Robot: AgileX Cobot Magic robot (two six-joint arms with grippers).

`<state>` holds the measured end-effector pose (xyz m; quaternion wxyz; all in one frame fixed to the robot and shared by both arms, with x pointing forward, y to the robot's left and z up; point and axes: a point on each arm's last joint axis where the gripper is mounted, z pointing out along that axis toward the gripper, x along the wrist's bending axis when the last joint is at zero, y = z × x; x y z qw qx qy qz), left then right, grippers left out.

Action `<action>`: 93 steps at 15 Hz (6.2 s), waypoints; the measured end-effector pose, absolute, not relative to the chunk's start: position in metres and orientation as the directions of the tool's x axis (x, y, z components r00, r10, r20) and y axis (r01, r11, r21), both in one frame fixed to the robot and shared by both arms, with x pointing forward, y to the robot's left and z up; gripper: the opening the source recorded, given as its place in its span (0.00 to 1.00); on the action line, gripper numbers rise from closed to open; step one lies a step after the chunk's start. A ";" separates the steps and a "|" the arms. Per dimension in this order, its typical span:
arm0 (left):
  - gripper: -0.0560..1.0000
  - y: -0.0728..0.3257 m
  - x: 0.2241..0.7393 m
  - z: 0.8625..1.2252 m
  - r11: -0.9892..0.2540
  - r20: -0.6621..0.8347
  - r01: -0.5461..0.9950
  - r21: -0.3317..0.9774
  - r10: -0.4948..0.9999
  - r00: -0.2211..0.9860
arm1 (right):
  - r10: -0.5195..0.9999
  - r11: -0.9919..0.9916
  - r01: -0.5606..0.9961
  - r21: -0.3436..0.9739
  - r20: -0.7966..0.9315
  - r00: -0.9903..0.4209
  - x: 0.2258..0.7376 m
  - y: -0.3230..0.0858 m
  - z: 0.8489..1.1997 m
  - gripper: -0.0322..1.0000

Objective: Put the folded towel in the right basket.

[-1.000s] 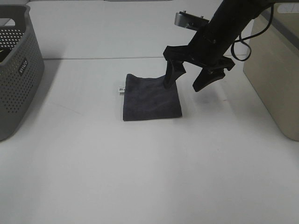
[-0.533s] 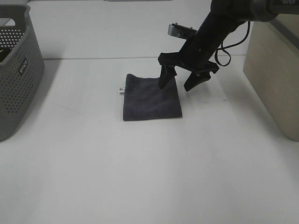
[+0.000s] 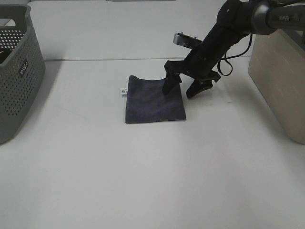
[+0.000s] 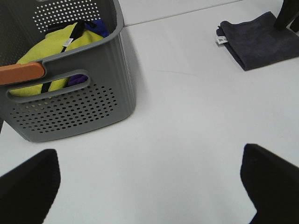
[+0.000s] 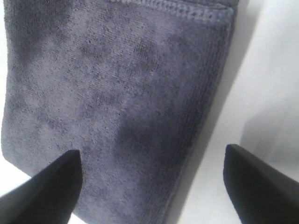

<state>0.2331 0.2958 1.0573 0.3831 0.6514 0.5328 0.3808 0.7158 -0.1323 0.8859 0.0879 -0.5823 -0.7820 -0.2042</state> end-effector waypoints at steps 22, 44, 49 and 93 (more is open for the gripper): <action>0.99 0.296 0.233 1.057 -0.139 0.088 0.402 0.905 0.986 0.142 | 0.847 0.308 0.825 0.475 0.258 -0.465 0.703 -0.139 1.016 0.08; 0.99 0.296 0.233 1.057 -0.139 0.088 0.402 0.905 0.986 0.142 | 0.975 -0.221 0.822 0.525 0.138 0.174 0.662 -0.417 1.117 0.11; 0.99 0.296 0.233 1.057 -0.139 0.088 0.402 0.905 0.986 0.142 | 0.966 -0.254 0.868 0.426 0.162 0.203 0.672 -0.420 1.086 0.71; 0.99 0.296 0.233 1.057 -0.139 0.088 0.402 0.905 0.986 0.142 | 0.986 0.084 0.448 0.890 -0.009 -0.168 0.230 -0.301 1.056 0.85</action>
